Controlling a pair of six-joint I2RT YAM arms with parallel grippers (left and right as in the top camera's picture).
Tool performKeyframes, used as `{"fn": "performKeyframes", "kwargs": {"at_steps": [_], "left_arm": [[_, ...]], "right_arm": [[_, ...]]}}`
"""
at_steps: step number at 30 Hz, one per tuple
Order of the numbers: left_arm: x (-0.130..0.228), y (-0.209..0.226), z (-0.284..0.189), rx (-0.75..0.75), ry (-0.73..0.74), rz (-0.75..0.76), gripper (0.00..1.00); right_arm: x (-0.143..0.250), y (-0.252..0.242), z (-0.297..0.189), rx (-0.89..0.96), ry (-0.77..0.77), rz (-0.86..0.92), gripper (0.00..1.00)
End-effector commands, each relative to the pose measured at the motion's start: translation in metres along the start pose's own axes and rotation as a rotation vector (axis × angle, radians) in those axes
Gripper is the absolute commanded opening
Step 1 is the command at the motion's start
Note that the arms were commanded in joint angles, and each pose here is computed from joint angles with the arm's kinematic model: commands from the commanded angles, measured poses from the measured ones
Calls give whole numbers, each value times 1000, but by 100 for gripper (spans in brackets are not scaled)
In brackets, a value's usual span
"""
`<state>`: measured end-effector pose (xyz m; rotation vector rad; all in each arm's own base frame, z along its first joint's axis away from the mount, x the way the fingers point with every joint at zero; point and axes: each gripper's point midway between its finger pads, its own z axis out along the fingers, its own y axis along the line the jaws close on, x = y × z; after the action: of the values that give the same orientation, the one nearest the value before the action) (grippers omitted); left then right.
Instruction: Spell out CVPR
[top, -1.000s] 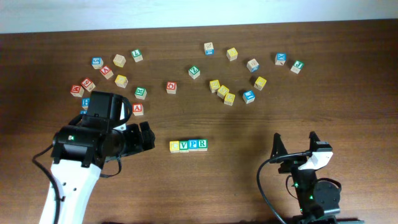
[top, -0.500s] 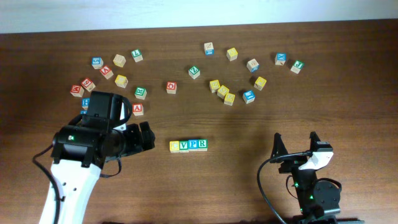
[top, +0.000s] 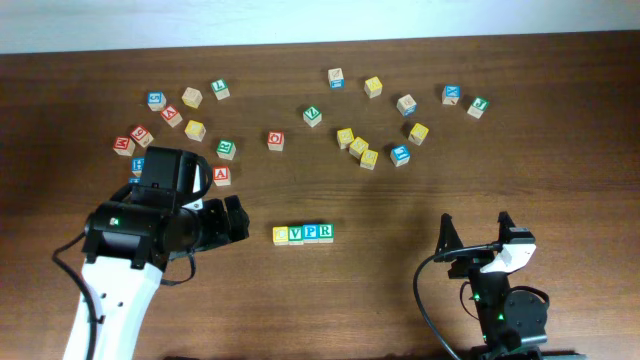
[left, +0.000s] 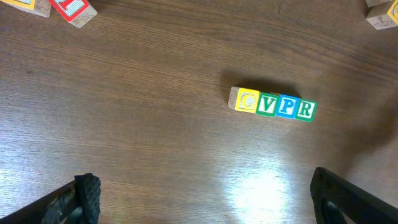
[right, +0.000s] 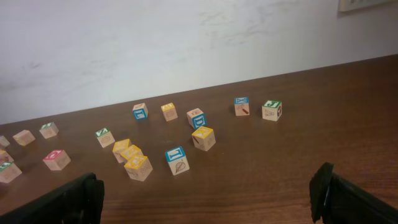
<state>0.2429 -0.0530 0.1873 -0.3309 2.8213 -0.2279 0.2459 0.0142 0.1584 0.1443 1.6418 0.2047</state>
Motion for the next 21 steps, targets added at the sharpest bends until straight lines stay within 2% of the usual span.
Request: {"fn": "performKeyframes", "kwargs": {"at_steps": [1,18,21], "left_arm": [[-2,1,-2,-9,-13,0,99],[0,3,0,-18,5,-2,99],[-8,-1,-6,1,-47,2,99]], "right_arm": [[2,-2,0,8,3,-10,98],[2,-2,0,8,3,-10,98],[2,-2,0,8,3,-11,98]]}}
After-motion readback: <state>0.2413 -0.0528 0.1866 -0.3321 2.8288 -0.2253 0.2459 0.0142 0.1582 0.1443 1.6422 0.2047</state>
